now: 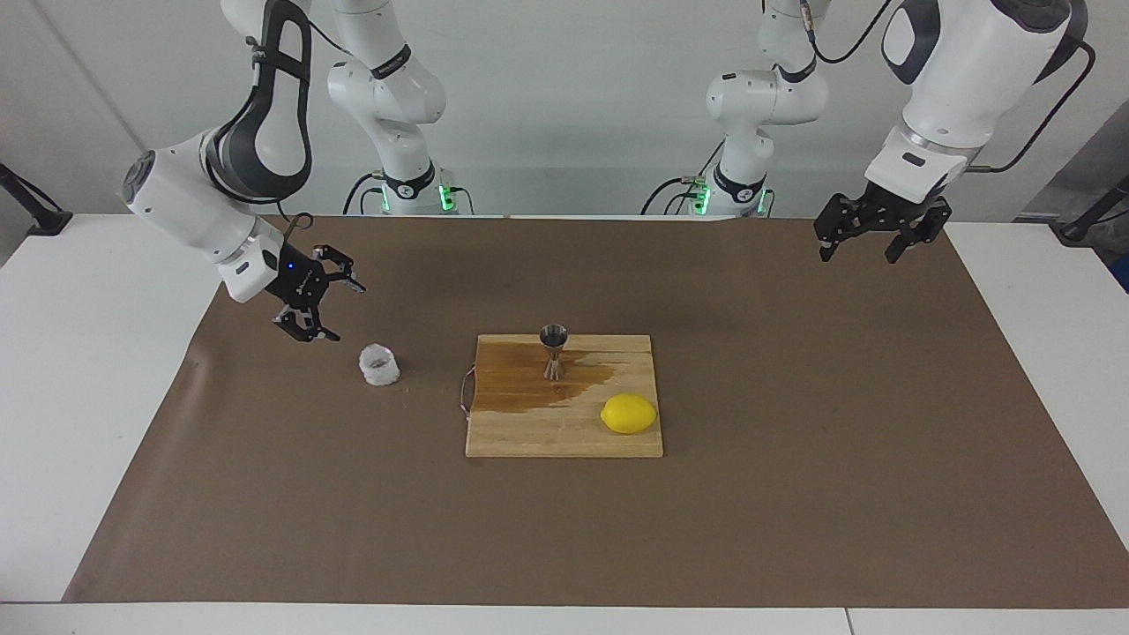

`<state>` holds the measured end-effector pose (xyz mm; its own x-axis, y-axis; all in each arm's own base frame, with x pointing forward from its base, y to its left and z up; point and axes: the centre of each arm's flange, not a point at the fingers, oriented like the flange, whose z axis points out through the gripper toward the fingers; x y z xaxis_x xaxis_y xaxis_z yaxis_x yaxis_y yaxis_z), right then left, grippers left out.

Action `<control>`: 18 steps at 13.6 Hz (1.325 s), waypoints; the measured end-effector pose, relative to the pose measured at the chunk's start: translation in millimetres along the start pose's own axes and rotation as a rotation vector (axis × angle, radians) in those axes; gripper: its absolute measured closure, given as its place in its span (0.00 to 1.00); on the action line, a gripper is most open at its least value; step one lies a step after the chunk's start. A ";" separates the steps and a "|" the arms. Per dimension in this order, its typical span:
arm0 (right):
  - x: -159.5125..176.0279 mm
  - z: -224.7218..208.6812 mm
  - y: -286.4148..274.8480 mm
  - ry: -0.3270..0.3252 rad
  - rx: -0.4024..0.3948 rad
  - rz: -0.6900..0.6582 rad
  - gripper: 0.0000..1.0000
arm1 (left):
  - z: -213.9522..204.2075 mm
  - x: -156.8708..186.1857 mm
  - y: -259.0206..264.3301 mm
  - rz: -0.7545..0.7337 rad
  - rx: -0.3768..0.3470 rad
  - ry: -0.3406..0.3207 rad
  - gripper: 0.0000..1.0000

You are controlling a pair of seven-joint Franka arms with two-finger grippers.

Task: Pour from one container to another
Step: 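Open the right gripper and draw it back from the clear cup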

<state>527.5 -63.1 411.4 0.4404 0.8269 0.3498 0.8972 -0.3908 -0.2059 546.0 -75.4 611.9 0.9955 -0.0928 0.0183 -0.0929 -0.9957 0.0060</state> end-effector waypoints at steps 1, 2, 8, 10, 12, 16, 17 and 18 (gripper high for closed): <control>3.7 -0.2 -2.5 -0.039 -0.006 0.059 0.00 | 0.0 0.0 0.0 0.000 0.000 0.000 0.00; 7.9 1.0 -4.6 -0.069 -0.011 0.110 0.00 | 0.0 0.0 0.0 0.000 0.000 0.000 0.00; 70.3 19.4 -29.4 -0.354 -0.141 0.385 0.00 | 0.0 0.0 0.0 0.000 0.000 0.000 0.00; 100.0 29.2 -48.0 -0.439 -0.218 0.548 0.00 | 0.0 0.0 0.0 0.000 0.000 0.000 0.00; 129.2 26.6 -65.9 -0.463 -0.289 0.765 0.00 | 0.0 0.0 0.0 0.000 0.000 0.000 0.00; 160.2 -37.1 -71.5 -0.350 -0.397 1.130 0.00 | 0.0 0.0 0.0 0.000 0.000 0.000 0.00; 167.0 -62.6 -74.7 -0.301 -0.405 1.203 0.00 | 0.0 0.0 0.0 0.000 0.000 0.000 0.00; 170.2 -86.9 -78.6 -0.249 -0.396 1.248 0.00 | 0.0 0.0 0.0 0.000 0.000 0.000 0.00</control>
<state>534.8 73.2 566.5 0.9890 -0.1345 -0.0612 -0.1330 -0.9907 0.0286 546.0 -75.3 611.9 0.9955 -0.0928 0.0182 -0.0929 -0.9957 0.0060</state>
